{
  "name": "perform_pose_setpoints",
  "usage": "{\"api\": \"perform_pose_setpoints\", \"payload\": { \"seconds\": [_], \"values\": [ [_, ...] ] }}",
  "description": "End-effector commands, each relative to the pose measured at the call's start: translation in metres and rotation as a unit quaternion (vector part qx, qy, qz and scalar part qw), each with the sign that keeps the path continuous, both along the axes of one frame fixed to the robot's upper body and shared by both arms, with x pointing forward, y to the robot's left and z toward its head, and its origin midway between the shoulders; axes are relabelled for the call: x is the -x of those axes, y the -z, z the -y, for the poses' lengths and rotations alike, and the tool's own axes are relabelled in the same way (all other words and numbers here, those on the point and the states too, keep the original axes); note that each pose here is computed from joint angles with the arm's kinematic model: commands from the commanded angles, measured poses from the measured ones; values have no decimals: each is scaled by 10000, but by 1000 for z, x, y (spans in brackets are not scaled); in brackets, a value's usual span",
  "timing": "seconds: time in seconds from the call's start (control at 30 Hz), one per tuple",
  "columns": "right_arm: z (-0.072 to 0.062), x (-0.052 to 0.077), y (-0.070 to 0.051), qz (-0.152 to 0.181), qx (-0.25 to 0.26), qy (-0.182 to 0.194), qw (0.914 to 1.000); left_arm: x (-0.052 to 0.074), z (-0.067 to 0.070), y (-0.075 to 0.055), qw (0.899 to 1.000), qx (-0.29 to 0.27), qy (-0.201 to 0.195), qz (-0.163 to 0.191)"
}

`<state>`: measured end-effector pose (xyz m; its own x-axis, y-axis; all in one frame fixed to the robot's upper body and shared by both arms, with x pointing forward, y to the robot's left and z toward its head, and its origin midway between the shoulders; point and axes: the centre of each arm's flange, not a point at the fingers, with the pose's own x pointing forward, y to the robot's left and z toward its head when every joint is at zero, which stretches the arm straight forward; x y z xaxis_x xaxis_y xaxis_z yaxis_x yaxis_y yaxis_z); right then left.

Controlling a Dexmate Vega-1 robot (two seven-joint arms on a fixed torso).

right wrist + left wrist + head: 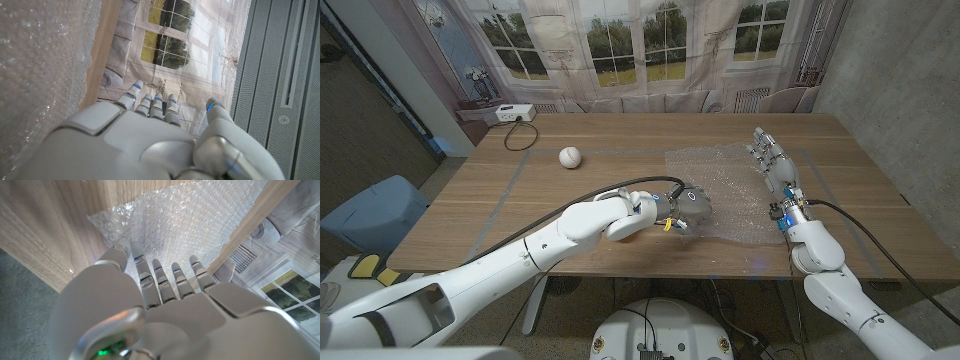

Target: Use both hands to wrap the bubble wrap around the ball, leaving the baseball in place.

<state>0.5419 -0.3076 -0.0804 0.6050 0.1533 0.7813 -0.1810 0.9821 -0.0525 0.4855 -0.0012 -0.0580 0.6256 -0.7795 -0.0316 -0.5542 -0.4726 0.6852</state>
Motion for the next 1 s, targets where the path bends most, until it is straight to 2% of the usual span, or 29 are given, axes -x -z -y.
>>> {"api": "perform_pose_setpoints", "payload": {
  "seconds": [0.03, 0.33, 0.47, 0.5, 0.57, 0.63, 0.73, 0.83, 1.0],
  "values": [
    [-3, 4, -2, 36, 5, -5, 10000, 4, -5, 3, 9990, 253, 165, 323],
    [-9, -1, -10, 42, 90, -72, 9999, 18, -15, -24, 9961, 540, 63, 694],
    [-11, -3, -13, 52, 108, -93, 9999, 24, -20, -37, 9946, 686, -11, 784],
    [-12, -4, -15, 60, 125, -104, 9998, 28, -24, -45, 9937, 800, -41, 779],
    [-12, -4, -16, 70, 127, -111, 9998, 29, -25, -48, 9932, 871, -34, 766],
    [-13, -4, -18, 108, 139, -115, 9998, 29, -28, -52, 9937, 974, -39, 550],
    [-12, -4, -21, 128, 163, -93, 9997, 21, -26, -52, 9956, 915, -144, -108],
    [-11, -4, -22, 125, 173, -53, 9998, 13, -23, -52, 9934, 863, -233, -719],
    [-9, -4, -20, 74, 125, -14, 9999, 4, -16, -51, 9898, 507, -394, -1274]
  ]
}}
